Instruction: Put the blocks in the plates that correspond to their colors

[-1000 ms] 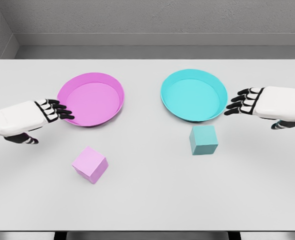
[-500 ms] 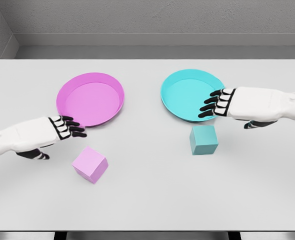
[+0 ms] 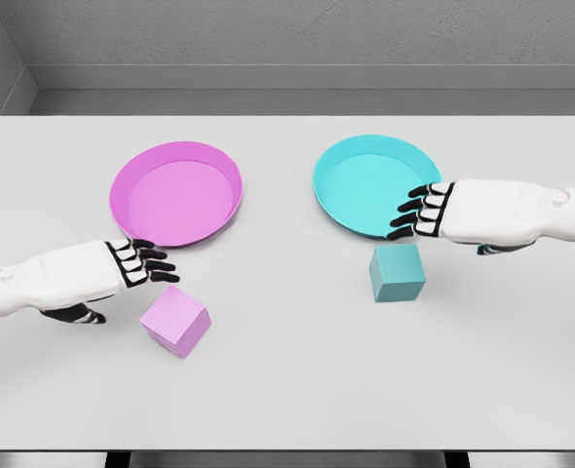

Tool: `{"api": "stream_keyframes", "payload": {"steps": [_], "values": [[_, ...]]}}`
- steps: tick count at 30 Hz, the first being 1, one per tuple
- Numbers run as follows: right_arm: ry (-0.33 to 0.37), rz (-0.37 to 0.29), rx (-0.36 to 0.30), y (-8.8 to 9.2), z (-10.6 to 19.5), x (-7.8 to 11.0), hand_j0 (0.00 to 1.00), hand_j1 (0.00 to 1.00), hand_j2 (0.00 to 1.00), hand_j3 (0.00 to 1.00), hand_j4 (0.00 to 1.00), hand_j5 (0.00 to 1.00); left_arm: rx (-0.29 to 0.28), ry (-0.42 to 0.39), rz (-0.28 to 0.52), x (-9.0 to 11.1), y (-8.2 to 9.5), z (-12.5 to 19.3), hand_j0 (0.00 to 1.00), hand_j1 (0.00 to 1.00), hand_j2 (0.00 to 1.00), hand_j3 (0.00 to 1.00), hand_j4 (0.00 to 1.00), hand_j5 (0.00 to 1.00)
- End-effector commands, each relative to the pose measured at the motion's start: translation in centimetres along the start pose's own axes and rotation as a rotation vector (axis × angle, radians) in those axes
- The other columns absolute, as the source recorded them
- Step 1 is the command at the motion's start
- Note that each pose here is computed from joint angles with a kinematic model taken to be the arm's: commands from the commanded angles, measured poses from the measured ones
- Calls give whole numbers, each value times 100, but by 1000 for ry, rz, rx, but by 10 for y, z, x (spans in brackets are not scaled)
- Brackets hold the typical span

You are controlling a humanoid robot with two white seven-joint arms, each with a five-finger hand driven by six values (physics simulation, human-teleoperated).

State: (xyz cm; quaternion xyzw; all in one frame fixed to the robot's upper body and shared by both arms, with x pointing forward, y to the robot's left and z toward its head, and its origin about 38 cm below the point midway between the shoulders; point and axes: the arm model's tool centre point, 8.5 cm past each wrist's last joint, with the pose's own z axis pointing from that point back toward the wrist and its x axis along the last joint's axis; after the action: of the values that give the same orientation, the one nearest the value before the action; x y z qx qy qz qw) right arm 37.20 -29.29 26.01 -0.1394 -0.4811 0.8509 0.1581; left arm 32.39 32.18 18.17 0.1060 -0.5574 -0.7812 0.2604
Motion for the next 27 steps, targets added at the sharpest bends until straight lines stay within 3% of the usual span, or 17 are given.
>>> {"api": "stream_keyframes", "payload": {"steps": [1, 9, 15, 27], "values": [[10, 25, 22, 3, -2, 0, 100, 100, 100, 100, 100, 100, 9, -11, 0, 3, 3, -2, 100, 100, 100, 100, 100, 100], [-24, 61, -43, -14, -24, 4, 100, 100, 100, 100, 100, 100, 12, -22, 6, 6, 1, -5, 100, 100, 100, 100, 100, 100], [-58, 64, -55, -14, -40, 11, 100, 100, 100, 100, 100, 100, 18, -36, 6, 10, 0, -11, 100, 100, 100, 100, 100, 100], [-51, 97, 39, 13, -48, 16, 100, 100, 100, 100, 100, 100, 25, -48, 5, 13, 1, -15, 100, 100, 100, 100, 100, 100]]}}
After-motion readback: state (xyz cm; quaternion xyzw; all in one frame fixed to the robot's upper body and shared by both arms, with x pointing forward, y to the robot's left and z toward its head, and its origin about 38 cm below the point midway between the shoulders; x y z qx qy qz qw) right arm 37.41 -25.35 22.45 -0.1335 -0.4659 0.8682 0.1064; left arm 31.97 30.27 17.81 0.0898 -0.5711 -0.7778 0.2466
